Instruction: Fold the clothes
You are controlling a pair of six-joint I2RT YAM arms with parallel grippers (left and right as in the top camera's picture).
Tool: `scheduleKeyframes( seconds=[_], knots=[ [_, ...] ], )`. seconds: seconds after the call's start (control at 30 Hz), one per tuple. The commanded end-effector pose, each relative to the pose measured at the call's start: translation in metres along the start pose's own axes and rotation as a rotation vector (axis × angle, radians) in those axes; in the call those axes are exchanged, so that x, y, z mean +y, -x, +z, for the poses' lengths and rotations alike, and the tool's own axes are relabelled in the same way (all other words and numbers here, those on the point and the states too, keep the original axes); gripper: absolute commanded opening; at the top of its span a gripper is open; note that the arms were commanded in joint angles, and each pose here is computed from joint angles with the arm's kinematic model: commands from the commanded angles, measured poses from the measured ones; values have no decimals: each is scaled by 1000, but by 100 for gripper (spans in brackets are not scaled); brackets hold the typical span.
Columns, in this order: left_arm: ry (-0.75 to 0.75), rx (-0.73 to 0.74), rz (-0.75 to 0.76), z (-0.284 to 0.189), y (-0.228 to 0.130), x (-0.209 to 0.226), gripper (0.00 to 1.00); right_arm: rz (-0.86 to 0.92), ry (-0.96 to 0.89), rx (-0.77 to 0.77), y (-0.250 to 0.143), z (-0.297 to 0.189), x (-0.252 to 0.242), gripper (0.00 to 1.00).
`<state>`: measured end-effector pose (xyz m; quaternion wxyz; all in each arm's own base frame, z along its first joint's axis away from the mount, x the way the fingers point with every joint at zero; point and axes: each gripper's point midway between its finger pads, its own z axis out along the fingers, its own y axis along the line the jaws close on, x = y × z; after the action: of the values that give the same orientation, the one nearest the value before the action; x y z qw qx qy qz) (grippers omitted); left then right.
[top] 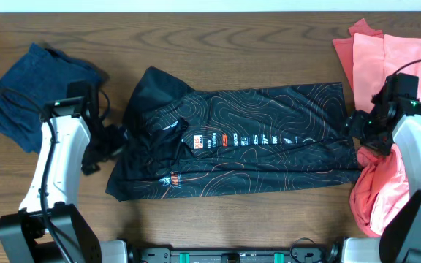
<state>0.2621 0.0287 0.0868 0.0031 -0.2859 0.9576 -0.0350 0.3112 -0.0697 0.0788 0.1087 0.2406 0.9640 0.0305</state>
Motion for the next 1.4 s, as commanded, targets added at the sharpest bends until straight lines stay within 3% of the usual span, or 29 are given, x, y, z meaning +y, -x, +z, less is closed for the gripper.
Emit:
scheduleKeyframes(
  seconds=[0.0, 0.17, 0.27, 0.37, 0.47, 0.57, 0.77, 1.0, 1.1, 1.17, 1.23, 1.27, 1.37],
  knots=[
    [-192, -63, 77, -5, 19, -36, 92, -97, 119, -28, 1, -13, 26, 77],
    [-398, -351, 198, -26, 86, -90, 94, -186, 170, -13, -6, -14, 43, 75],
    [-488, -427, 273, -30, 106, -118, 94, -245, 236, 1, -12, -17, 56, 77],
    [-562, -451, 335, -22, 120, -144, 94, -246, 286, 7, -14, -19, 64, 87],
    [-579, -480, 367, -3, 136, -163, 94, -230, 303, 13, -15, -20, 67, 96],
    [-600, -522, 406, 13, 150, -181, 94, -198, 301, 25, -17, -19, 66, 97],
    [-545, -612, 406, 45, 176, -191, 94, -179, 299, 32, -18, -19, 66, 96],
    [-441, -603, 404, 79, 185, -183, 92, -172, 300, 29, -17, -19, 66, 92],
    [-433, -588, 425, 87, 180, -185, 80, -167, 300, 26, -16, -19, 67, 86],
    [-433, -581, 435, 89, 177, -188, 62, -164, 301, 21, -14, -20, 67, 78],
    [-435, -579, 442, 89, 175, -191, 29, -153, 302, 14, -13, -20, 68, 75],
    [-437, -578, 444, 89, 174, -192, 19, -148, 300, 12, -12, -19, 67, 74],
    [-440, -573, 448, 90, 172, -194, 6, -149, 289, -1, -9, -19, 66, 73]
  ],
)
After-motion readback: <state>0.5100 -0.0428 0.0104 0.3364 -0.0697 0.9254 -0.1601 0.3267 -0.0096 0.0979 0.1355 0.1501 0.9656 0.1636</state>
